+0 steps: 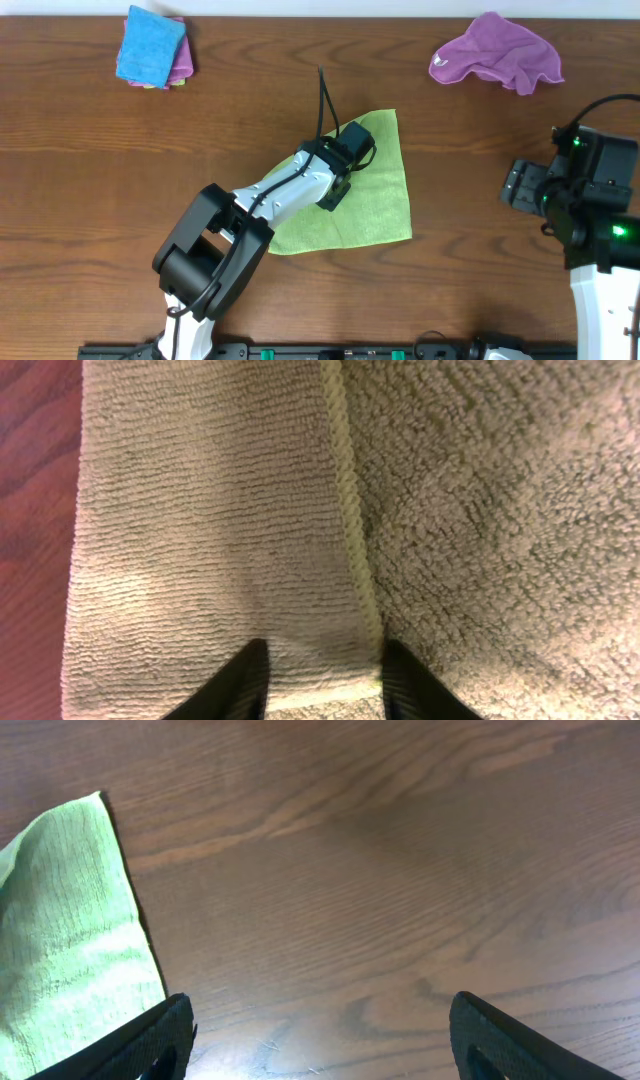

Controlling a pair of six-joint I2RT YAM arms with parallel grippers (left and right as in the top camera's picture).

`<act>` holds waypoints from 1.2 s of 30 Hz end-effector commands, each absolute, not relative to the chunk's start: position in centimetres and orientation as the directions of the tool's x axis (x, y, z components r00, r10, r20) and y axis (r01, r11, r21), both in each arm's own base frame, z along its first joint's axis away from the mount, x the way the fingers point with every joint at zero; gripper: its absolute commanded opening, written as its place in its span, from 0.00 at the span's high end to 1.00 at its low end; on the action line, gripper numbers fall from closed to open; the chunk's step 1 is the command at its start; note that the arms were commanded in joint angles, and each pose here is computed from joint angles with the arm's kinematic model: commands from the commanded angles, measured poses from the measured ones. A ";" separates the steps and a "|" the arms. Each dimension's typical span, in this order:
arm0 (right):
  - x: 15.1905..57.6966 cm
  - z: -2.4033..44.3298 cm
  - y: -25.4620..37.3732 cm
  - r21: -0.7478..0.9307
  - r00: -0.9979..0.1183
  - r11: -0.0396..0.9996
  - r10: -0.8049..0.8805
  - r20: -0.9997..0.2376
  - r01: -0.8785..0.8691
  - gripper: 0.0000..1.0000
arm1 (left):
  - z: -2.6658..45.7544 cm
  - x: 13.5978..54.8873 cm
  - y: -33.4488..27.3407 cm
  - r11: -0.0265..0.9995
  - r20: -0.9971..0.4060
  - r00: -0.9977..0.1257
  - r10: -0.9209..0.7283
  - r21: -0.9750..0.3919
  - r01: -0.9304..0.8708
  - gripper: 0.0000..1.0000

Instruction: Fold the cloth

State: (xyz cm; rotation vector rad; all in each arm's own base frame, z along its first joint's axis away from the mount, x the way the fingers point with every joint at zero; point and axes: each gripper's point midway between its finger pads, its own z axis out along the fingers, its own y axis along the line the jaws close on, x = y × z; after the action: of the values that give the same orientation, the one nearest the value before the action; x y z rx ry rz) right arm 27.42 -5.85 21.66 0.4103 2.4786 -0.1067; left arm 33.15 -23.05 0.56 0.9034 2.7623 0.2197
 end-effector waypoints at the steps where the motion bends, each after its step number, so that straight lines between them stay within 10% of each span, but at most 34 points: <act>1: 27.3 21.8 -5.9 0.022 -0.759 0.949 0.265 -0.594 0.314 0.18 | -0.2 33.2 -22.4 0.791 -0.143 -0.784 0.603 0.235 0.565 0.68; 9: 27.3 21.8 -5.9 0.022 -0.759 0.949 0.265 -0.594 0.314 0.19 | -0.2 33.2 -22.4 0.791 -0.143 -0.785 0.603 0.235 0.565 0.94; 21: 27.4 21.8 -6.0 0.022 -0.759 0.949 0.265 -0.595 0.314 0.20 | 3.3 37.5 -18.7 0.730 -0.196 -0.778 0.597 0.535 0.425 0.94; 36: 27.4 21.8 -6.0 0.022 -0.757 0.949 0.265 -0.597 0.314 0.20 | 3.8 43.7 -13.4 0.886 -0.359 -0.851 0.383 0.405 0.228 0.92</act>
State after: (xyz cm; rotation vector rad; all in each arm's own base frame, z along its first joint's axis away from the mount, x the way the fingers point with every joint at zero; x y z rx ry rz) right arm 27.44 -5.85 21.67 0.4096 2.4780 -0.1064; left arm 42.83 -13.61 4.34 0.4866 2.5892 0.5676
